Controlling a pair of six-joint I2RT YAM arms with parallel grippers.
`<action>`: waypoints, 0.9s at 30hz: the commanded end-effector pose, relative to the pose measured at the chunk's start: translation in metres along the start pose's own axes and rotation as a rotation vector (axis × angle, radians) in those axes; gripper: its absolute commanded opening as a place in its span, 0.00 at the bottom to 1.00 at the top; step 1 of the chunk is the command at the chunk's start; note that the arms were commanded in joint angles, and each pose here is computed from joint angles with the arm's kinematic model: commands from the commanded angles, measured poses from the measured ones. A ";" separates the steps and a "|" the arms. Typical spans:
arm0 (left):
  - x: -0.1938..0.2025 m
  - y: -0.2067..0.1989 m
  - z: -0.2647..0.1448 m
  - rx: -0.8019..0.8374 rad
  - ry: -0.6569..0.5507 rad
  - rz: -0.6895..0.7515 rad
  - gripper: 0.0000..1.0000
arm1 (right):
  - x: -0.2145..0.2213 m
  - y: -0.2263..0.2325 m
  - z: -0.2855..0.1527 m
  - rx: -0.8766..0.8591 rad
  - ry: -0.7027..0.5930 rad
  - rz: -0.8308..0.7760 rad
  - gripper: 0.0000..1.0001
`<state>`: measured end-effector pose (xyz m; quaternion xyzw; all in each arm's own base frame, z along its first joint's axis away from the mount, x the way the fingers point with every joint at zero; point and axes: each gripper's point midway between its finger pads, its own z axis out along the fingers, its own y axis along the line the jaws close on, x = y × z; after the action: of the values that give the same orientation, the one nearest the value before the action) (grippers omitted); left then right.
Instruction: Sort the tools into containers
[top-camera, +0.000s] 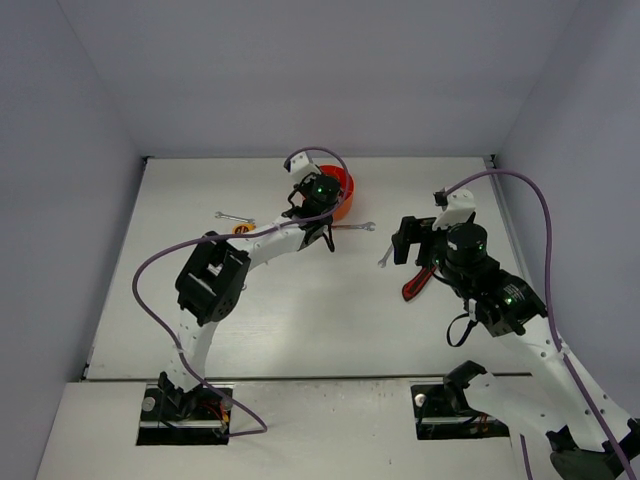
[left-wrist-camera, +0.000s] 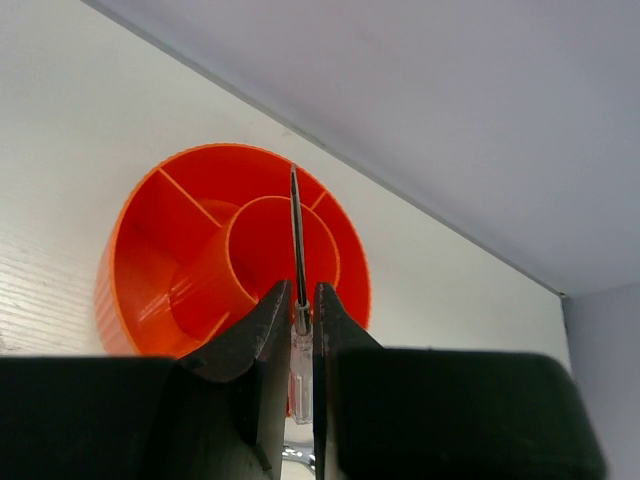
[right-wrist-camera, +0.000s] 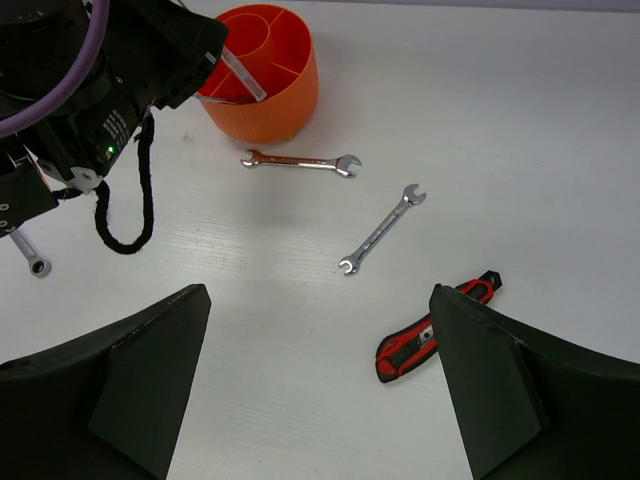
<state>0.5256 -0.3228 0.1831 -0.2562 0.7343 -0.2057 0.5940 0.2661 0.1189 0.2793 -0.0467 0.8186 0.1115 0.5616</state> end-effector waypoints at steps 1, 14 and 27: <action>-0.057 -0.027 0.004 0.039 -0.143 -0.064 0.00 | -0.004 -0.008 0.001 0.043 -0.019 0.018 0.89; -0.073 0.022 0.024 -0.041 -0.153 0.042 0.00 | 0.003 -0.006 0.011 0.050 0.018 0.000 0.90; -0.091 0.021 0.036 0.032 -0.113 0.079 0.00 | 0.008 -0.002 0.018 0.038 0.046 -0.008 0.90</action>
<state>0.5663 -0.2456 0.1667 -0.2435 0.7423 -0.1237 0.6119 0.2714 0.1205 0.2518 -0.0502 0.8457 0.0895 0.5237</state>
